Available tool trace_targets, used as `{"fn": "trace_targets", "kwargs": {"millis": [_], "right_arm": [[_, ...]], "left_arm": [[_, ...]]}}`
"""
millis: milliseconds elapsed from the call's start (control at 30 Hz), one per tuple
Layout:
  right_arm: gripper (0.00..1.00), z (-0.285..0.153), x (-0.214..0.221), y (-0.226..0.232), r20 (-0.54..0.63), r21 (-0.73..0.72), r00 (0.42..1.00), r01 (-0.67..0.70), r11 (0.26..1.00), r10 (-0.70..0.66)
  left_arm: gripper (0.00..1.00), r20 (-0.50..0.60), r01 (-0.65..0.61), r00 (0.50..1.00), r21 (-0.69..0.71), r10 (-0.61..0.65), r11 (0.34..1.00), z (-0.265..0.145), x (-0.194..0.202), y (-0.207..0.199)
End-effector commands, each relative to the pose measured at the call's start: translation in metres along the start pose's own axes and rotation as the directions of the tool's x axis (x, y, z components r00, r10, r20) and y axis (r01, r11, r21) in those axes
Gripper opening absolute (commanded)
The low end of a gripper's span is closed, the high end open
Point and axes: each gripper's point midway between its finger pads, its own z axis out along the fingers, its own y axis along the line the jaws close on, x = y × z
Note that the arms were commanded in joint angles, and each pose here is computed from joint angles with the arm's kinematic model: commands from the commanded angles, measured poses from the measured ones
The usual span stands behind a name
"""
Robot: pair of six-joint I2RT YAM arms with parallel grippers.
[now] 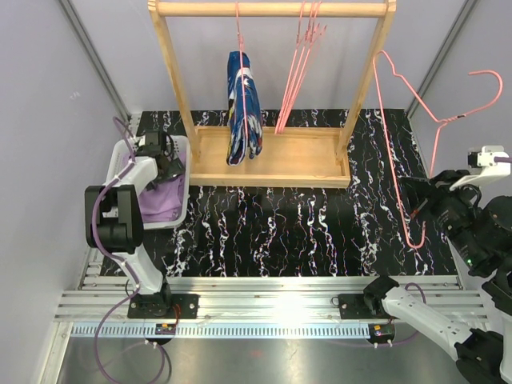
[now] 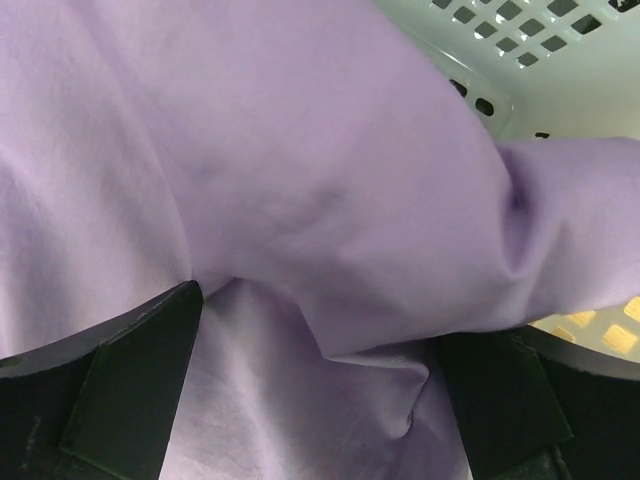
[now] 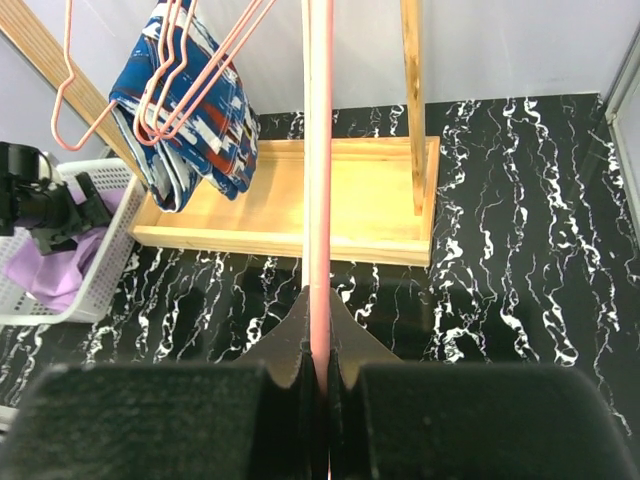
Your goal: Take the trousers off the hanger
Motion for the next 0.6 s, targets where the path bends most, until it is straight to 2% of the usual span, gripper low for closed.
{"fn": "trace_targets", "kwargs": {"millis": [0,267,433,533,567], "right_arm": [[0.0,0.011,-0.015,0.002,0.03,0.023,0.998,0.046,0.999,-0.047],[0.0,0.043,-0.014,0.01,-0.028,0.044,0.991,0.134,0.99,-0.133],[0.0,0.068,-0.014,0.005,-0.06,0.129,0.98,0.197,0.972,-0.19],[0.0,0.081,-0.025,0.005,-0.046,0.163,0.975,0.223,0.961,-0.219],[0.0,0.091,-0.029,0.009,-0.049,0.172,0.973,0.233,0.957,-0.227]], "left_arm": [[0.99,0.007,0.002,1.0,0.065,-0.002,0.998,-0.026,0.0,-0.013],[0.99,0.238,-0.062,0.971,0.117,0.033,0.991,-0.143,-0.083,-0.01],[0.99,0.342,-0.081,0.939,0.17,0.018,0.982,-0.217,-0.096,0.005],[0.99,0.375,-0.104,0.927,0.243,0.005,0.964,-0.248,-0.088,0.006],[0.99,0.415,-0.109,0.91,0.271,-0.014,0.956,-0.271,-0.086,0.012]]}}
